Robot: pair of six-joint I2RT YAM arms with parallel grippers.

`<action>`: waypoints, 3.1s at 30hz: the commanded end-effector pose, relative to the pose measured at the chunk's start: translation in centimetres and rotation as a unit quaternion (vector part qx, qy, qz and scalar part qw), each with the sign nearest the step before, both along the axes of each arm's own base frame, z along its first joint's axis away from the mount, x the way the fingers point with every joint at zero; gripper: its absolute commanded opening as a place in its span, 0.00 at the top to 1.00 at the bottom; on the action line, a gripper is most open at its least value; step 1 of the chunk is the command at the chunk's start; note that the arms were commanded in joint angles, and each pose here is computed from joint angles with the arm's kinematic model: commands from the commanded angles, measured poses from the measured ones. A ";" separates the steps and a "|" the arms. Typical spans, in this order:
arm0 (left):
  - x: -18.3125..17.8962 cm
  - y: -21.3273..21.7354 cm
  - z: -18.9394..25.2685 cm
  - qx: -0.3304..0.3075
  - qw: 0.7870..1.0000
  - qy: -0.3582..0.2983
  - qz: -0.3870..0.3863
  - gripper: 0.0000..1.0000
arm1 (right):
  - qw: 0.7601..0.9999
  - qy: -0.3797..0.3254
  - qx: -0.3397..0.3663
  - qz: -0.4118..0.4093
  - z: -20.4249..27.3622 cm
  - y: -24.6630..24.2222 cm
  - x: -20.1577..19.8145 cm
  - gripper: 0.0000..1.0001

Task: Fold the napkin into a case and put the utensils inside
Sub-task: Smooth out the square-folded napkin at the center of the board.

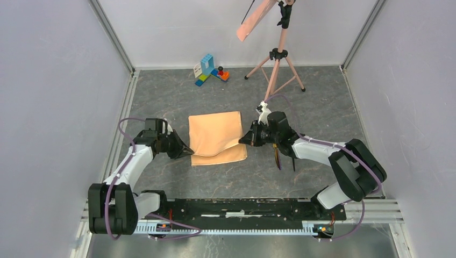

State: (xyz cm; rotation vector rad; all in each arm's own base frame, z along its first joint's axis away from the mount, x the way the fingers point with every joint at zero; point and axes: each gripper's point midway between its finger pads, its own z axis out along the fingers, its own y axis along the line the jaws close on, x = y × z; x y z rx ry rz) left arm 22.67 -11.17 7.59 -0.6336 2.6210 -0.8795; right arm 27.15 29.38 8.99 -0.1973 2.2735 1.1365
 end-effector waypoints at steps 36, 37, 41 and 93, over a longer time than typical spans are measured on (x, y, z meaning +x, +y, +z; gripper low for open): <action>-2.3 0.0 -3.2 0.032 0.995 0.092 0.022 0.79 | 1.000 0.019 -0.010 0.007 -3.4 -0.1 -1.2 1.00; -2.3 0.0 -3.1 0.031 0.995 0.091 0.022 0.76 | 1.000 0.018 -0.011 0.005 -3.4 -0.2 -1.2 1.00; -2.3 0.4 -2.4 0.043 0.995 0.088 0.028 0.59 | 1.000 0.016 -0.015 0.006 -3.4 -0.2 -1.1 1.00; -1.8 0.2 -5.5 0.024 0.995 0.074 0.061 0.55 | 0.983 -0.043 0.124 0.131 3.4 17.2 3.6 0.26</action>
